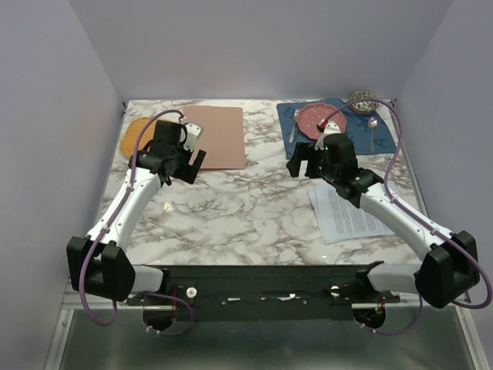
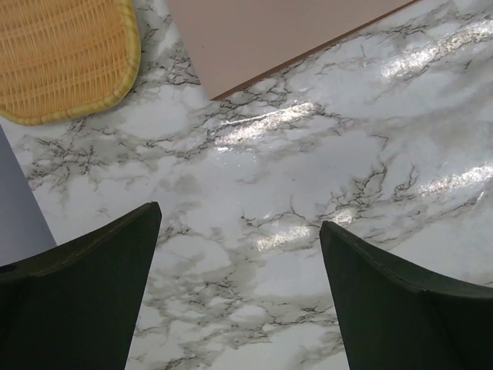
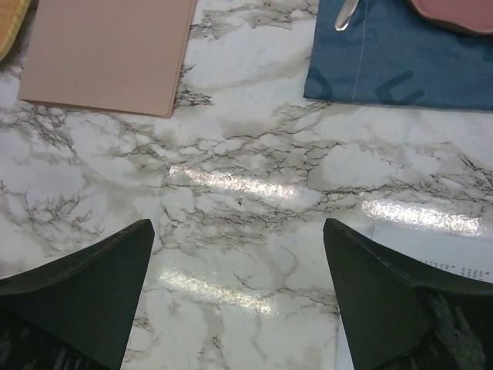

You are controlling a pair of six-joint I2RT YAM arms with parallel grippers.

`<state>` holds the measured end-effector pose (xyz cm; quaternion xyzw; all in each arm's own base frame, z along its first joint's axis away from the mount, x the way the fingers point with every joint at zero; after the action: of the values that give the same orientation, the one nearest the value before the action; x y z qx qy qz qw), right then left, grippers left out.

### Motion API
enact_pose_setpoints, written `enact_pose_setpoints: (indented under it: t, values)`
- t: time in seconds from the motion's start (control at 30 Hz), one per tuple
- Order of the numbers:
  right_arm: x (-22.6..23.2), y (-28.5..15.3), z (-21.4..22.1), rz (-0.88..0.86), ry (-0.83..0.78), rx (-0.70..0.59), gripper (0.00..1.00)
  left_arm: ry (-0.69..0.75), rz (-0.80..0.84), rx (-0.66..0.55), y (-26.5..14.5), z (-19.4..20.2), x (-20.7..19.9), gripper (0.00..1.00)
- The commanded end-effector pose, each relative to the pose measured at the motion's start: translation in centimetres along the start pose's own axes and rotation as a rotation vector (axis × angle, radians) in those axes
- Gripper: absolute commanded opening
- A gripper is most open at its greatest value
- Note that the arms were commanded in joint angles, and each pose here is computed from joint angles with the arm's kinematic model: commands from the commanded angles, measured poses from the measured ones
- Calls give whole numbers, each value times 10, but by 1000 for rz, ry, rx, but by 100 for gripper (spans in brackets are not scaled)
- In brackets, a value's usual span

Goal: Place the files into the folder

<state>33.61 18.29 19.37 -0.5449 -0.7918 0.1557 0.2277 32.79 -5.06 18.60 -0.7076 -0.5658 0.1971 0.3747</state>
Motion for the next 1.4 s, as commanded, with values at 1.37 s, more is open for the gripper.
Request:
enact_pose_setpoints:
  t: [1.37]
  values:
    - [-29,-17,-20,113,140,-103,84,825,-526,-156,154,-24,-12,99]
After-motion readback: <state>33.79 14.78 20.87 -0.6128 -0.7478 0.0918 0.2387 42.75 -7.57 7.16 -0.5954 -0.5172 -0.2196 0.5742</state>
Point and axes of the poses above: each gripper's point midway between its finger pads, its own y axis out along the fingers, its own x axis along the line the jaws close on, z = x × y, the point moved 1 cm from there along -y, back along the fingers, and after that the axes turned 5 degrees about -y, right-handed, at the moved point
